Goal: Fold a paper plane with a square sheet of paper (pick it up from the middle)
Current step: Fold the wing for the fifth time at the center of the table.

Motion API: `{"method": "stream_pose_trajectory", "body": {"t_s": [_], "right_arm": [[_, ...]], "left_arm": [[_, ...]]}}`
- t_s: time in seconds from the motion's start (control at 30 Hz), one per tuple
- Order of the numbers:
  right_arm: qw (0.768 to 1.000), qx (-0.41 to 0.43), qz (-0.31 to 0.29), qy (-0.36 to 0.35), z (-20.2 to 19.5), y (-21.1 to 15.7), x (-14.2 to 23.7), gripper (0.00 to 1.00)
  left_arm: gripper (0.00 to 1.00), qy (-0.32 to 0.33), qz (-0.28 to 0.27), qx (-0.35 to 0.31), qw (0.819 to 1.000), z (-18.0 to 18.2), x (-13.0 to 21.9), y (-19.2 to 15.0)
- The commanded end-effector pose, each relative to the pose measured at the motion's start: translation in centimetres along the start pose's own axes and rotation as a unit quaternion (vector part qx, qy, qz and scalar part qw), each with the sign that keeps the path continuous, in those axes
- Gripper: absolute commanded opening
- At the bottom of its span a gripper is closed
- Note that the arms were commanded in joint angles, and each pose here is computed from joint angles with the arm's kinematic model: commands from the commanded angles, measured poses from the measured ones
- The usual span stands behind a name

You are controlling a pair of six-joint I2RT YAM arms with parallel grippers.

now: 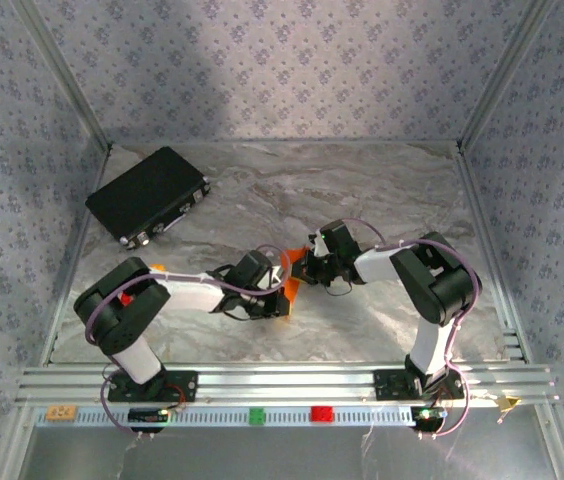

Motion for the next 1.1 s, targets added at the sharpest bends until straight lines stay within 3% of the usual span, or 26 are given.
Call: {"method": "stream_pose_trajectory", "body": {"t_s": [0.0, 0.17, 0.37, 0.67, 1.07], "right_arm": [[0.992, -0.060, -0.013, -0.112, -5.2, -0.7, 0.0, 0.04], [0.992, -0.062, -0.014, -0.112, -5.2, -0.7, -0.1, 0.04], [0.992, -0.068, -0.016, -0.105, -5.0, -0.7, 0.0, 0.04], [0.993, -0.089, -0.025, -0.069, -4.0, -1.1, 0.3, 0.04], [0.990, -0.123, -0.048, -0.045, -3.6, -1.9, 0.0, 0.04]], "left_arm": [[0.01, 0.036, 0.066, 0.008, 0.997, 1.1, 0.2, -3.3], [0.01, 0.046, 0.042, -0.005, 0.998, 0.5, 1.7, -3.1], [0.00, 0.045, -0.027, -0.035, 0.998, -1.1, 4.3, -1.4], [0.00, -0.021, -0.092, 0.010, 0.995, -1.4, 3.8, 4.4], [0.00, -0.035, -0.073, 0.029, 0.996, -0.6, 0.2, 6.4]]}}
Point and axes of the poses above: each hand's point on the last joint's axis, 136 mm out from that joint toward the fingers, its own x axis back along the fingers, its own z axis along the line the jaws close on, y = z × x, the point moved 8 cm from there along x, back along the fingers, and after that the axes turned 13 degrees about -x, right-handed, at the moved point
